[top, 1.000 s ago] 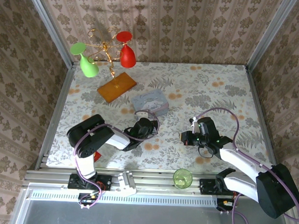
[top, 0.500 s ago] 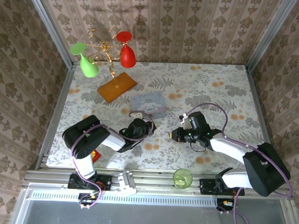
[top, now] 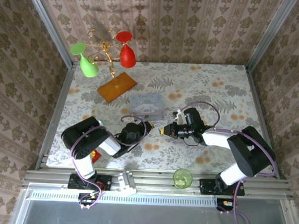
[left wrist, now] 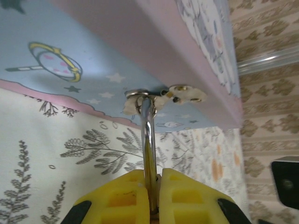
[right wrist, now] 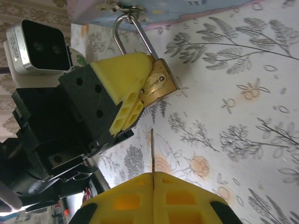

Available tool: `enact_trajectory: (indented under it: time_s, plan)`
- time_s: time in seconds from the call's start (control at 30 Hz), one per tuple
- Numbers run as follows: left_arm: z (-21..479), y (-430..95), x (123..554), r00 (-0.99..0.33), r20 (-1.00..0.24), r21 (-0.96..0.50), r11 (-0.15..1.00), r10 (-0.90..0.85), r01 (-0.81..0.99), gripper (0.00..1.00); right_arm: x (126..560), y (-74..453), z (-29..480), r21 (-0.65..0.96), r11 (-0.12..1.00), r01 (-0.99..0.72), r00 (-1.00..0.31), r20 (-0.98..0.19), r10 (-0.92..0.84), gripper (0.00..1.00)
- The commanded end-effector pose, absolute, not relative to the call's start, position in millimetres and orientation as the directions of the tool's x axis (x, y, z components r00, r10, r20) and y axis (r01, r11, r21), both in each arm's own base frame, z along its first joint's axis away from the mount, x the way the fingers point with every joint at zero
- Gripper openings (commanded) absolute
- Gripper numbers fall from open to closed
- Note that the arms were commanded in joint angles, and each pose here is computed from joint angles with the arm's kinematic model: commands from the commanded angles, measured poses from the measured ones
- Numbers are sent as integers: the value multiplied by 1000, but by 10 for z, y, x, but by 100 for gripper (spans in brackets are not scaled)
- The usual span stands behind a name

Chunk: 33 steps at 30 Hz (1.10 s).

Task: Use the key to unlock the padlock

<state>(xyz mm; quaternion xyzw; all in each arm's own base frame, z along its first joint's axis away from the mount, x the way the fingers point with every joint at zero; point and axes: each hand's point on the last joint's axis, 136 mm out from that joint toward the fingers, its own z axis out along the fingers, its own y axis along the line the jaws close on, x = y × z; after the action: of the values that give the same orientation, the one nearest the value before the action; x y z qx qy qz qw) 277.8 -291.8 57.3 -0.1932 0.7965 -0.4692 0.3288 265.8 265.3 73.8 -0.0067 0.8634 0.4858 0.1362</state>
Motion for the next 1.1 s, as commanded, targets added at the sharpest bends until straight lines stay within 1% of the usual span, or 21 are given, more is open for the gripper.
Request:
enact_trajectory:
  time_s: [0.0,0.17,0.33,0.43,0.7,0.87,1.07]
  plan:
    - [829,-2935,2868,-667,-250,-943,332,-702,5,0,2638,2787,799,878,456,-148,-971,-217,104,0]
    - [931,-2941,2875,-656,-273,-942,334,-704,33,0,2658,2846,767,900,414,-134,-976,-191,99,0]
    - [875,-2940,2877,-659,-238,-949,315,-713,2,0,2662,2884,772,934,337,-121,-980,-167,110,0]
    - [939,-2946,2896,-653,-247,-950,311,-716,18,0,2656,2854,711,939,329,-97,-983,-143,117,0]
    - [1023,-2938,2923,-646,-228,-959,282,-728,20,0,2764,2786,680,970,238,-39,-980,-84,179,0]
    - [1099,-2943,2936,-640,-233,-961,273,-732,37,0,2782,2794,672,979,202,-30,-979,-70,194,0]
    - [1128,-2966,2941,-644,-233,-962,268,-729,45,0,2804,2814,639,983,183,-18,-979,-54,194,0]
